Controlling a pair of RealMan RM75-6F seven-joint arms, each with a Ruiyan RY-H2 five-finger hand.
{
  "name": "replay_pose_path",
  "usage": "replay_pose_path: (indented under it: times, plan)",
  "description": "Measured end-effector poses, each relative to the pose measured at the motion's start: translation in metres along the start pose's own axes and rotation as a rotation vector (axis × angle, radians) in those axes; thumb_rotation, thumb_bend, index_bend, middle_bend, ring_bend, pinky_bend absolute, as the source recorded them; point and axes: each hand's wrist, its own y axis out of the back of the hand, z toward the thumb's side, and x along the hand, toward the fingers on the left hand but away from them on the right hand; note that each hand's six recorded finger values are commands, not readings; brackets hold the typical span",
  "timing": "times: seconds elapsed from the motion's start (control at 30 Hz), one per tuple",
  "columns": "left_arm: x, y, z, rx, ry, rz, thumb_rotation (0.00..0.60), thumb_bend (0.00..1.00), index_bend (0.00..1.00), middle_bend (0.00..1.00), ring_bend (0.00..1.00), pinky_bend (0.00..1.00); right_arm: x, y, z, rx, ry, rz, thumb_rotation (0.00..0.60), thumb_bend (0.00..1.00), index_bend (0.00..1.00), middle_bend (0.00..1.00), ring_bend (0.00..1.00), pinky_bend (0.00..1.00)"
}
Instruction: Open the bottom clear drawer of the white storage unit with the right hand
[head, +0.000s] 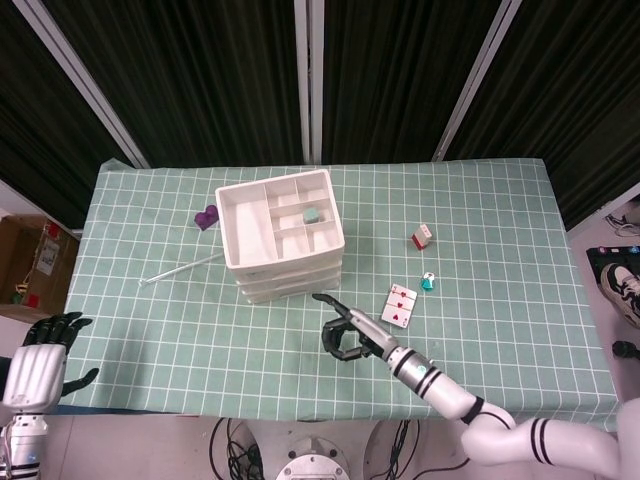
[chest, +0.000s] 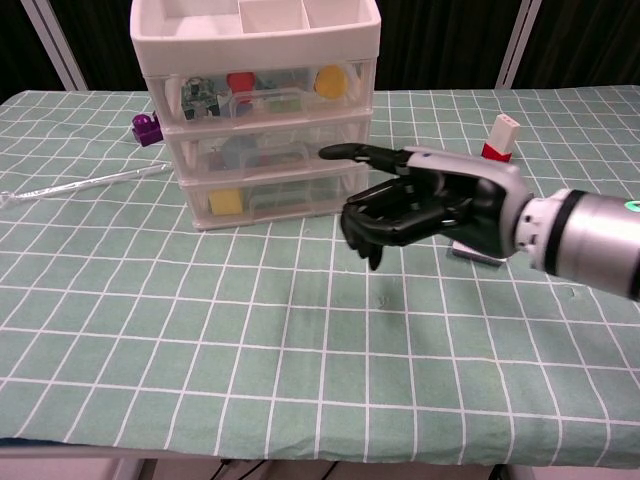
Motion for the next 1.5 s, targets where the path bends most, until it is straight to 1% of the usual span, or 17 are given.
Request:
replay_pose_path:
  times: [0.07, 0.17, 0.37, 0.53, 0.6, 0.9, 1.0, 1.23, 1.33, 1.5]
  plan:
    - [0.000, -0.001, -0.001, -0.002, 0.002, -0.003, 0.600, 0.05, 0.27, 0.19, 0.17, 0.19, -0.018, -0.006, -0.003, -0.064, -0.013, 0.002, 0.600, 0.46, 0.00, 0.59, 0.56, 0.53]
    - [0.001, -0.001, -0.002, -0.002, 0.006, -0.004, 0.600, 0.05, 0.27, 0.19, 0.17, 0.19, -0.039, -0.012, -0.005, -0.113, -0.020, -0.004, 0.600, 0.47, 0.00, 0.59, 0.56, 0.53]
    - [0.002, -0.001, -0.005, -0.001, 0.011, -0.004, 0.600, 0.05, 0.27, 0.19, 0.17, 0.19, -0.067, -0.024, 0.001, -0.148, -0.012, 0.010, 0.600, 0.48, 0.00, 0.59, 0.56, 0.53]
    - [0.002, 0.000, -0.007, 0.000, 0.015, -0.002, 0.600, 0.04, 0.27, 0.19, 0.17, 0.19, -0.078, -0.030, 0.002, -0.149, -0.018, 0.022, 0.600, 0.48, 0.00, 0.59, 0.57, 0.54]
    - [0.001, 0.000, -0.008, -0.001, 0.017, -0.001, 0.600, 0.04, 0.27, 0.19, 0.17, 0.19, -0.080, -0.030, 0.000, -0.155, -0.023, 0.017, 0.600, 0.48, 0.00, 0.59, 0.58, 0.54]
    - [0.001, 0.001, -0.010, 0.002, 0.019, 0.000, 0.600, 0.05, 0.27, 0.19, 0.17, 0.19, -0.092, -0.028, -0.001, -0.196, -0.024, 0.001, 0.600, 0.48, 0.00, 0.60, 0.58, 0.54]
    - [0.001, 0.002, -0.010, 0.003, 0.020, 0.000, 0.600, 0.05, 0.27, 0.19, 0.17, 0.19, -0.096, -0.029, -0.001, -0.207, -0.027, 0.005, 0.600, 0.48, 0.04, 0.61, 0.58, 0.54]
    - [0.000, 0.003, -0.011, 0.006, 0.025, -0.002, 0.600, 0.05, 0.27, 0.19, 0.17, 0.19, -0.106, -0.031, -0.002, -0.220, -0.027, 0.007, 0.600, 0.50, 0.22, 0.62, 0.58, 0.55]
    - [-0.001, 0.003, -0.012, 0.008, 0.027, -0.005, 0.600, 0.05, 0.27, 0.19, 0.17, 0.19, -0.106, -0.032, -0.002, -0.220, -0.025, 0.011, 0.600, 0.50, 0.27, 0.62, 0.58, 0.55]
    - [-0.001, 0.002, -0.012, 0.003, 0.027, -0.006, 0.600, 0.05, 0.27, 0.19, 0.17, 0.19, -0.100, -0.035, -0.005, -0.214, -0.022, 0.019, 0.600, 0.50, 0.29, 0.62, 0.58, 0.55]
